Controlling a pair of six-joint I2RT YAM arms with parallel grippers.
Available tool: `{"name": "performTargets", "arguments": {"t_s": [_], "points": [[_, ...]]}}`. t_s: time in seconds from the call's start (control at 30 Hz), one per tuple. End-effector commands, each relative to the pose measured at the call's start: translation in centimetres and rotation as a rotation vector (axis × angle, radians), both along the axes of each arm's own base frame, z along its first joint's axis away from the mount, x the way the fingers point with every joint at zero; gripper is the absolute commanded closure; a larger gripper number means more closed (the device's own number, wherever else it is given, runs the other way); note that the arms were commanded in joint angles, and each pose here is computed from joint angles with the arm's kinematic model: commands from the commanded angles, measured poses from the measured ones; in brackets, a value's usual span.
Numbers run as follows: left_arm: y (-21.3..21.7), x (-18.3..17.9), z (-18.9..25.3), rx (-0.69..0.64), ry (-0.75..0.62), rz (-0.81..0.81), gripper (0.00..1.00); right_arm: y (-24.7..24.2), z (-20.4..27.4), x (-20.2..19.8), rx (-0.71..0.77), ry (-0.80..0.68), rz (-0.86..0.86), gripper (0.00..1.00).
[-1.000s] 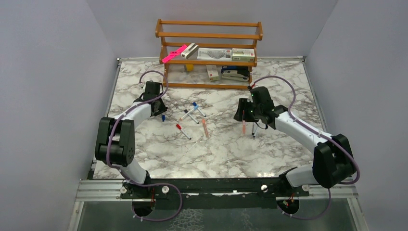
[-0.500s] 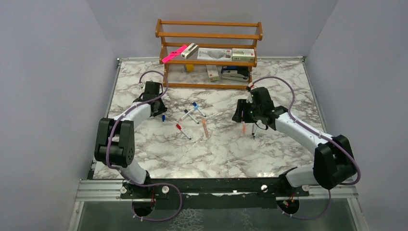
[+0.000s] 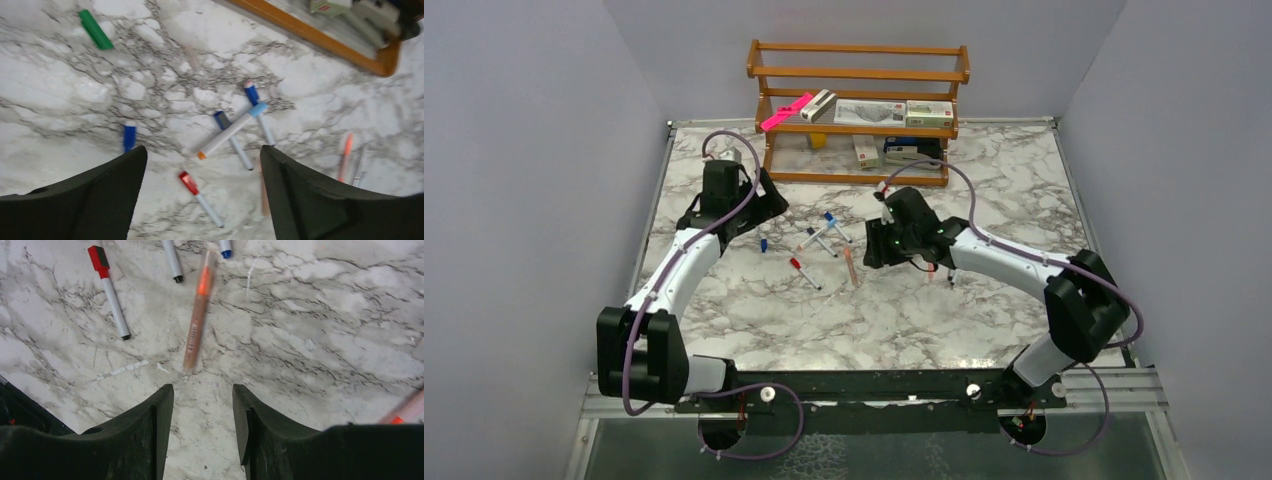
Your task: Open the pen caps
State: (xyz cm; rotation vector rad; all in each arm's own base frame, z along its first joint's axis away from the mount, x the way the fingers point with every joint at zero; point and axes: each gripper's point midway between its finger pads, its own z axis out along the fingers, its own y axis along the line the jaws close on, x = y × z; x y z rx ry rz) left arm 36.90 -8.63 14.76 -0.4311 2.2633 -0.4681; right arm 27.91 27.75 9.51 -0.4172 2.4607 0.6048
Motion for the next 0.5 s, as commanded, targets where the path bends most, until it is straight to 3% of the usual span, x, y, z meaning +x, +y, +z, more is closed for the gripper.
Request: {"name": "performTargets", "arguments": {"t_s": [0.0,0.13,0.47], "points": [[-1.8,-1.9,0.5,-0.076,0.011,-0.097,0.04,1.5,-1.4,1.2,-0.097,-0.025,-0.002,0.54],[-2.2,-3.0,0.8,-0.094,0.019,-0.123,0.01,2.8,-3.5,1.7,-0.195,-0.005,0.000,0.59],[-2.7,-4.5,1.9,-0.132,-0.026,-0.146,0.01,4.9,-6.2,2.2,-0.271,0.026,-0.007,0.59]]}}
